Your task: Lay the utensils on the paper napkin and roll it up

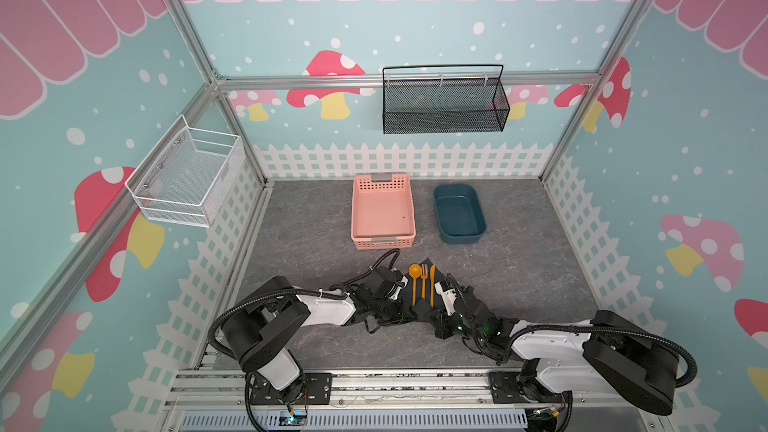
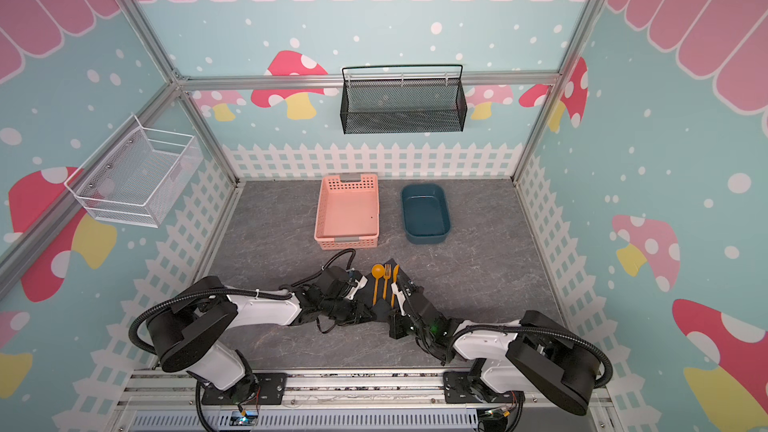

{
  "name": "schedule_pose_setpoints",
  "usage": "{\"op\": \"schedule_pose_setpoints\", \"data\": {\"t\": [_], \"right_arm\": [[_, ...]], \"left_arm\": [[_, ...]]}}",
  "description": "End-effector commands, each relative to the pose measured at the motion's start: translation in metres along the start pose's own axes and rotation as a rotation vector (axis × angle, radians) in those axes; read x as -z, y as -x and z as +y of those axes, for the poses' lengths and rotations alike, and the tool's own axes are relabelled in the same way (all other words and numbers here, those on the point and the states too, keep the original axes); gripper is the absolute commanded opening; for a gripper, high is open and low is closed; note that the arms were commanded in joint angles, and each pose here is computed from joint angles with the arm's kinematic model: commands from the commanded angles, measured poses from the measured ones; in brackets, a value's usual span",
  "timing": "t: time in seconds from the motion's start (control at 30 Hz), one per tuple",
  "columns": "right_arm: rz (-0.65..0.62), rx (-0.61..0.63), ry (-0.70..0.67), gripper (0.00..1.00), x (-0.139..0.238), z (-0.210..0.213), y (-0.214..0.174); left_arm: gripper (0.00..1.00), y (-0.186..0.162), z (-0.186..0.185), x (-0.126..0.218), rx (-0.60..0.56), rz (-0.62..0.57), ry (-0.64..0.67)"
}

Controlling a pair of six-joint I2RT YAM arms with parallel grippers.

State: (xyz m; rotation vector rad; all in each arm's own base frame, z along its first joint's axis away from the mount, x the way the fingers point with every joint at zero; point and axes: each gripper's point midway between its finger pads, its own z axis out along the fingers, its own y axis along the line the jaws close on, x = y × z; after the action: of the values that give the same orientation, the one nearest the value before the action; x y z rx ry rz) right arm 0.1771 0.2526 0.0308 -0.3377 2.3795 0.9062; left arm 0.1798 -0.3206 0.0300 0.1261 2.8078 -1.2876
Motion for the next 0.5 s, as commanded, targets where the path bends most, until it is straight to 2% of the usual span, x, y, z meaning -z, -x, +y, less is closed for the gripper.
{"op": "schedule_pose_setpoints", "data": {"t": [0.0,0.47], "right_arm": [[-0.022,-0.034,0.000,0.00,-0.002,0.001,0.008],[-0.013,-0.048,-0.006,0.00,-0.002,-0.003,0.006]], "left_arm": [[0.03,0.010,-0.005,0.000,0.006,-0.025,0.001],[0.06,0.028,-0.030,0.006,-0.069,-0.030,0.021]]}}
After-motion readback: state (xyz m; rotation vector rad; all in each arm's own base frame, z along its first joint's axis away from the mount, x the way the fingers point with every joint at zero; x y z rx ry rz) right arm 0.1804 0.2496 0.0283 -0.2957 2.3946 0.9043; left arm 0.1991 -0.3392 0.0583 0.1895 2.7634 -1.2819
